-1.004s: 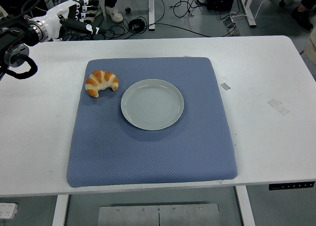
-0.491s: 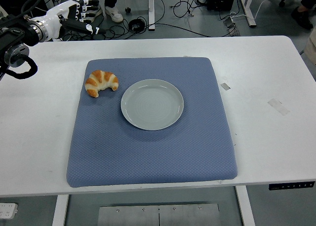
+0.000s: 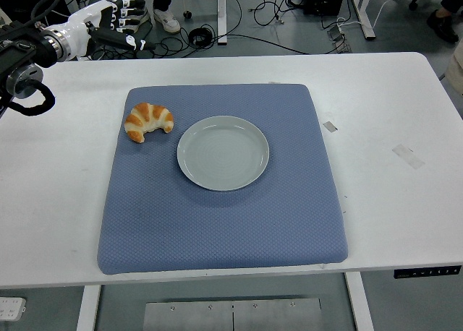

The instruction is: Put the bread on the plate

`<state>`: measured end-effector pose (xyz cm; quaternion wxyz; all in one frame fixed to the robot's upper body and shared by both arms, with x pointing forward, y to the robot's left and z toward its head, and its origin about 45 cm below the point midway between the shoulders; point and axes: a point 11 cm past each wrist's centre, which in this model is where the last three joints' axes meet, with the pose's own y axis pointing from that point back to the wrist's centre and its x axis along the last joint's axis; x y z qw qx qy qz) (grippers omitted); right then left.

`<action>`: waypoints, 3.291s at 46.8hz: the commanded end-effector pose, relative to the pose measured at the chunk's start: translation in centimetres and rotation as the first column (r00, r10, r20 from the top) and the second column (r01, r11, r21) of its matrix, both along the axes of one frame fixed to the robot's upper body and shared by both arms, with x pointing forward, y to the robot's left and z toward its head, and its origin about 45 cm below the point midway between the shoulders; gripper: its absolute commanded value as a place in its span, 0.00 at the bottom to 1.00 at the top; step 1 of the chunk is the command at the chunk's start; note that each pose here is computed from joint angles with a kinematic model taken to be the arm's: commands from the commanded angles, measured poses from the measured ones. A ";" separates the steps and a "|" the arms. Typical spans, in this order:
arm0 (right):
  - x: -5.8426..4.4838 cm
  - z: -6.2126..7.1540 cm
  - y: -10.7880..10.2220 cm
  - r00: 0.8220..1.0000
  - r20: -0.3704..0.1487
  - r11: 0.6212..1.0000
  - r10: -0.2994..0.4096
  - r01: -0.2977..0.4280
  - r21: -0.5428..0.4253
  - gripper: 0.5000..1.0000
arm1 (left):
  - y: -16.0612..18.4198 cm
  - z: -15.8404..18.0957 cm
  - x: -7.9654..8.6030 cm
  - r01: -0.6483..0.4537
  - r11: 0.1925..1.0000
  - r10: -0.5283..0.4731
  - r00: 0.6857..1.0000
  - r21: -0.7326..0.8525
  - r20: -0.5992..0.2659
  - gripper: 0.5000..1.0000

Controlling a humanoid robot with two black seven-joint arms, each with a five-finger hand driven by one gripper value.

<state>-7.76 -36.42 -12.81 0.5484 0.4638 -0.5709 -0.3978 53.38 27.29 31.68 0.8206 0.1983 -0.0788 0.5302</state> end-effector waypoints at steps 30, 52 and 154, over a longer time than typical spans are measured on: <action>0.0 0.0 0.0 1.000 -0.001 1.000 0.000 0.000 0.000 1.00 | -0.7 2.3 0.3 0.122 0.939 -0.112 0.992 0.322 -0.049 0.93; 0.0 0.0 0.0 1.000 0.001 1.000 0.000 0.000 0.000 1.00 | -0.8 2.8 0.1 0.203 0.839 -0.184 0.979 0.505 -0.089 0.93; 0.0 0.0 0.0 1.000 -0.001 1.000 0.000 0.000 0.000 1.00 | -3.2 -6.7 -2.3 0.326 0.750 -0.178 0.937 0.575 -0.300 0.40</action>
